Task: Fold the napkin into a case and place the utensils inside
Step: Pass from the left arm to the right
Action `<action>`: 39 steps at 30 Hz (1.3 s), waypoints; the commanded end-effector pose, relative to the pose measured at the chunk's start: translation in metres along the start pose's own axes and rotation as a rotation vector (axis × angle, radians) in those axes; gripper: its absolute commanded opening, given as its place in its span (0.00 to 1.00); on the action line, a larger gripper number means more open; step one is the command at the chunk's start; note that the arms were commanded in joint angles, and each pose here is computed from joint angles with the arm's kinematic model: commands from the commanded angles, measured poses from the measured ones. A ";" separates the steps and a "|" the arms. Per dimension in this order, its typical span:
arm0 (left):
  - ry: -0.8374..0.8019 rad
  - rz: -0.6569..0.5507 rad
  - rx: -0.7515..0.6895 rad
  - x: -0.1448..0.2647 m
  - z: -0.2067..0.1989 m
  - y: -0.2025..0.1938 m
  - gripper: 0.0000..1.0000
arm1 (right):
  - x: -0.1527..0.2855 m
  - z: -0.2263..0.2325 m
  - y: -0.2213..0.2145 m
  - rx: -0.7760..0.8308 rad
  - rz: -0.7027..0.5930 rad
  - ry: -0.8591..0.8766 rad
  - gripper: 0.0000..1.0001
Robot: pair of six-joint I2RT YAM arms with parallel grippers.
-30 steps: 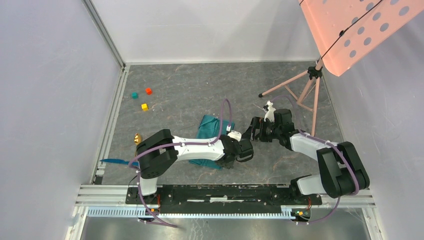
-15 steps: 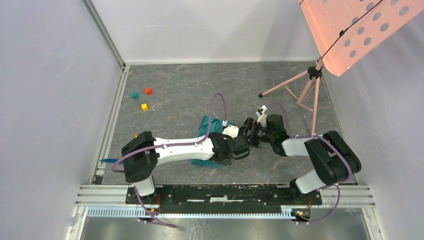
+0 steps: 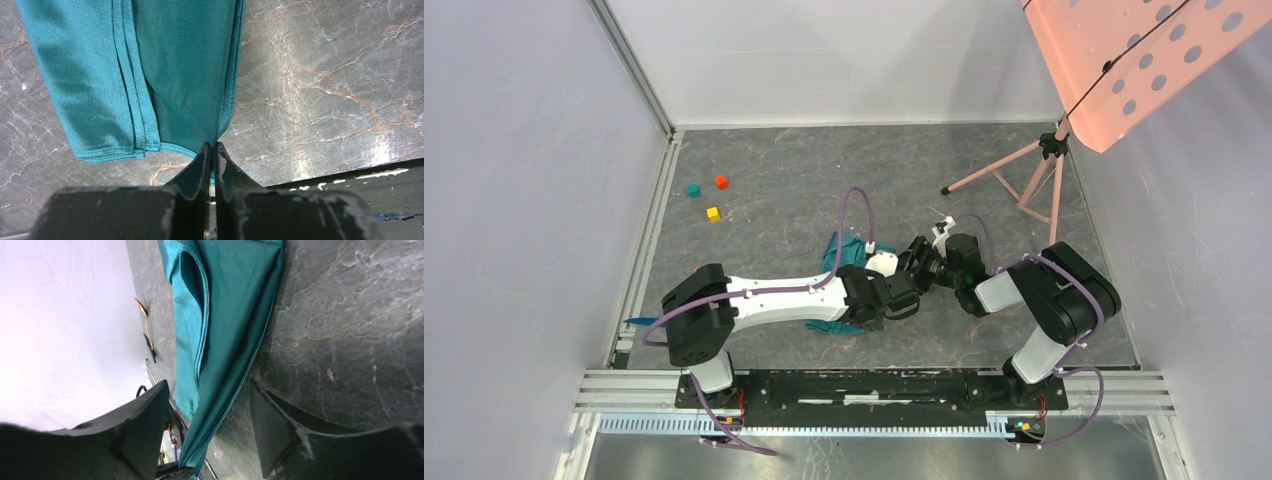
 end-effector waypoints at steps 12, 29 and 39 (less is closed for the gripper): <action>-0.051 -0.052 0.022 0.006 -0.003 0.008 0.04 | -0.015 0.000 0.015 0.107 -0.095 -0.006 0.45; -0.089 -0.047 0.017 0.000 -0.011 0.009 0.03 | -0.023 -0.005 0.020 0.184 -0.108 -0.022 0.32; -0.230 -0.001 0.039 -0.009 -0.029 0.010 0.13 | -0.026 -0.001 0.029 0.315 -0.145 0.024 0.00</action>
Point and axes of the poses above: each gripper's point midway between its finger pads, its own x axis back along the fingers, its own z axis along the line the jaws close on, y = z × x, the point moved 9 cm from there along x, back along the fingers
